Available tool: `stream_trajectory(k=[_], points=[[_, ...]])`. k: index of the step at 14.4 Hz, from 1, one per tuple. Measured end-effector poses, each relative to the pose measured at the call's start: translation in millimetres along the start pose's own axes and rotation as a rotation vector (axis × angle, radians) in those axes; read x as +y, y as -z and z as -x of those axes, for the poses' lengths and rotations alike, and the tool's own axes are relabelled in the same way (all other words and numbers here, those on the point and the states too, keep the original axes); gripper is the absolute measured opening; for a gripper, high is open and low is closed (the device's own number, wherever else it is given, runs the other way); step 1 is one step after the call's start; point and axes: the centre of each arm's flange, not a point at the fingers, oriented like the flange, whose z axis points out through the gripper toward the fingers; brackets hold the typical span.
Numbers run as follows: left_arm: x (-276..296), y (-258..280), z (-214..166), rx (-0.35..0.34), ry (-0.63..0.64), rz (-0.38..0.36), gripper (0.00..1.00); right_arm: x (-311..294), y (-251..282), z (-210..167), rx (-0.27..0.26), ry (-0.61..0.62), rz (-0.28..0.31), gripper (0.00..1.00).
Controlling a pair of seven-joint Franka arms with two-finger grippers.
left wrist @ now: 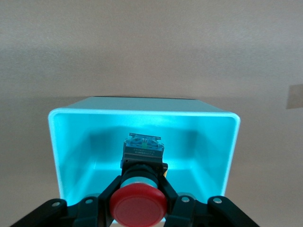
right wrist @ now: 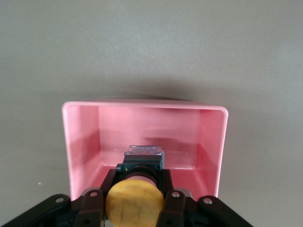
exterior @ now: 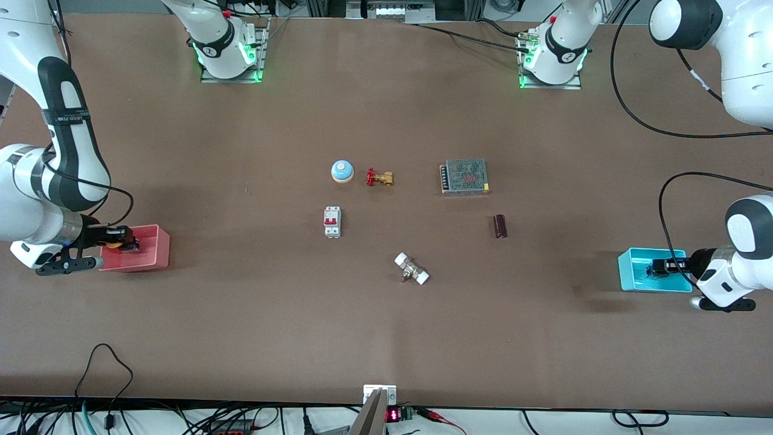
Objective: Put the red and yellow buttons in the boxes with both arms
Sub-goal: 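Carry the yellow button over the pink box while the left gripper carries red over cyan, then lower and release the yellow button in the pink box while the left releases red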
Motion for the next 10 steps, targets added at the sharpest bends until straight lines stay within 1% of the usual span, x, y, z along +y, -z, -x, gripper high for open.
stream_trajectory(k=[5,9,10], points=[[-2,-16,-5,0.003,-0.001,0.0,0.34,3,-32,0,-0.029,-0.003,-0.01,0.41],[-2,-18,-5,0.002,-0.001,0.001,0.34,3,-38,0,-0.032,-0.004,-0.011,0.41],[-2,-19,-5,0.002,-0.001,0.001,0.34,3,-38,0,-0.032,-0.004,-0.011,0.43]])
